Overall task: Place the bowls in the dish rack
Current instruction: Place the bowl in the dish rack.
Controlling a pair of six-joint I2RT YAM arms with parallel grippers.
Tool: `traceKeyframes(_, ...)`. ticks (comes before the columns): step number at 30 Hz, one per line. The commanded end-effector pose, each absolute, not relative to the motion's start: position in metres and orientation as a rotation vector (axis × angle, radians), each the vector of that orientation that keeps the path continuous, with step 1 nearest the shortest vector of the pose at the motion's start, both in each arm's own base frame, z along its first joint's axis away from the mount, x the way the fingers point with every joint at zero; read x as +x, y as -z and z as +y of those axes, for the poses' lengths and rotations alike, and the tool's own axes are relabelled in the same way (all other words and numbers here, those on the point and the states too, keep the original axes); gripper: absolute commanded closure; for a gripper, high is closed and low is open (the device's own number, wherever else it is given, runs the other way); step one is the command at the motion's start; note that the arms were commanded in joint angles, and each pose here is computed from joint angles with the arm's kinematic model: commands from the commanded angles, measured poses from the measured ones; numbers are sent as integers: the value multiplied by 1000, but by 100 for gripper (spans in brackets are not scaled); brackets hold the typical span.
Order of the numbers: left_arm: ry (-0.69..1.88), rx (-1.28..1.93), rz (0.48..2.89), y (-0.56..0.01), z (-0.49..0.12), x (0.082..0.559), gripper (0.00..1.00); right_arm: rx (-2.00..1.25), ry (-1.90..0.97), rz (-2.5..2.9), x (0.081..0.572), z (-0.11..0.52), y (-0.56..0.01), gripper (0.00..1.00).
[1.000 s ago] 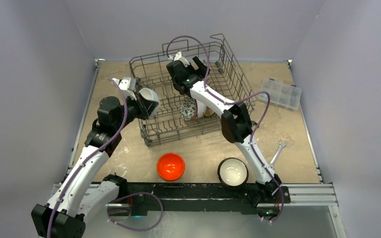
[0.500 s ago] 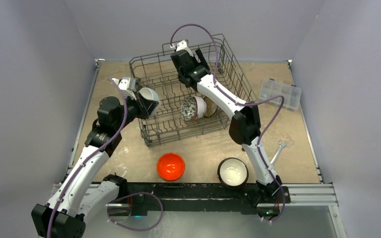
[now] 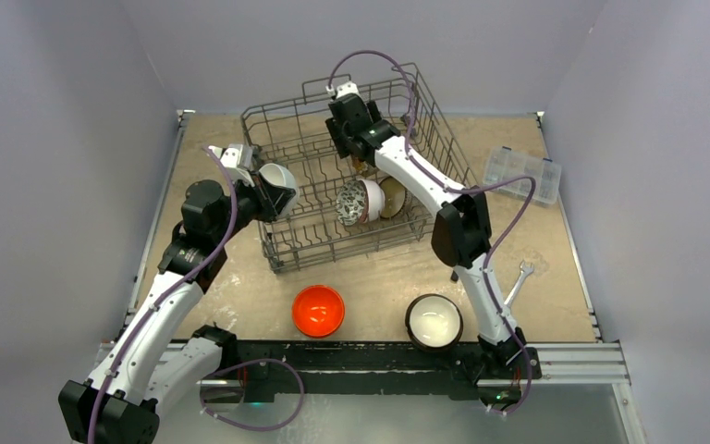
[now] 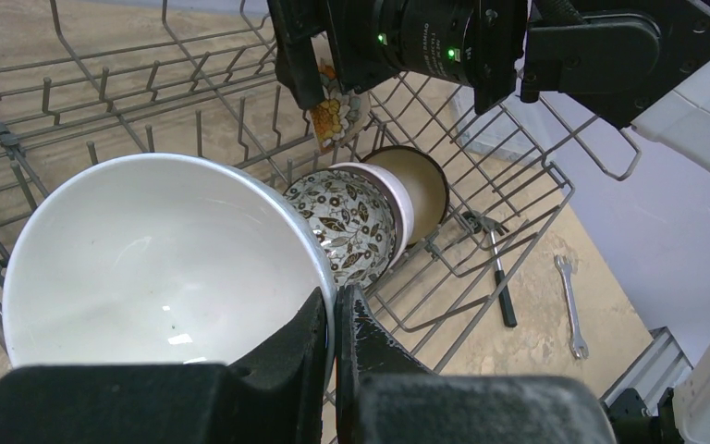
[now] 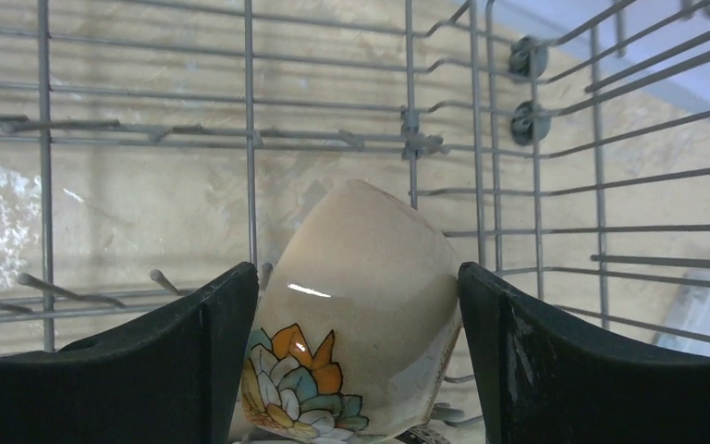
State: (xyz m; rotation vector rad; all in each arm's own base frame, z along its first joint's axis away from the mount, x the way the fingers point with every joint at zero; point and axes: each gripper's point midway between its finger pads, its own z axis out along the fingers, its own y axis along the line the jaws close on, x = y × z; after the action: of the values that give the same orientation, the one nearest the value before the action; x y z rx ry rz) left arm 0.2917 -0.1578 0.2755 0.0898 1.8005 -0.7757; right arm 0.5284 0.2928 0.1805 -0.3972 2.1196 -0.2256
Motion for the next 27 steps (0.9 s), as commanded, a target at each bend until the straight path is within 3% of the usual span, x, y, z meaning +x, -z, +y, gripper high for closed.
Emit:
traceKeyframes(1, 788, 114, 1665, -311, -158, 293, 100, -296, 37, 2234, 507, 280, -185, 20)
traceKeyframes(6, 796, 118, 1662, -312, -159, 293, 100, -237, -54, 2296, 497, 275, -174, 27)
traceKeyframes(13, 800, 119, 1660, -312, -160, 293, 100, -191, 34, 2289, 494, 256, -175, 7)
traceKeyframes(15, 801, 120, 1658, -312, -160, 293, 100, -181, 60, 2289, 493, 251, -174, 6)
traceKeyframes(21, 802, 122, 1651, -314, -160, 292, 100, -169, 53, 2330, 485, 248, -162, 15)
traceKeyframes(25, 801, 124, 1650, -314, -160, 292, 100, -163, -14, 2348, 480, 254, -160, 31)
traceKeyframes(27, 802, 123, 1651, -314, -160, 292, 100, -161, -40, 2346, 478, 256, -162, 33)
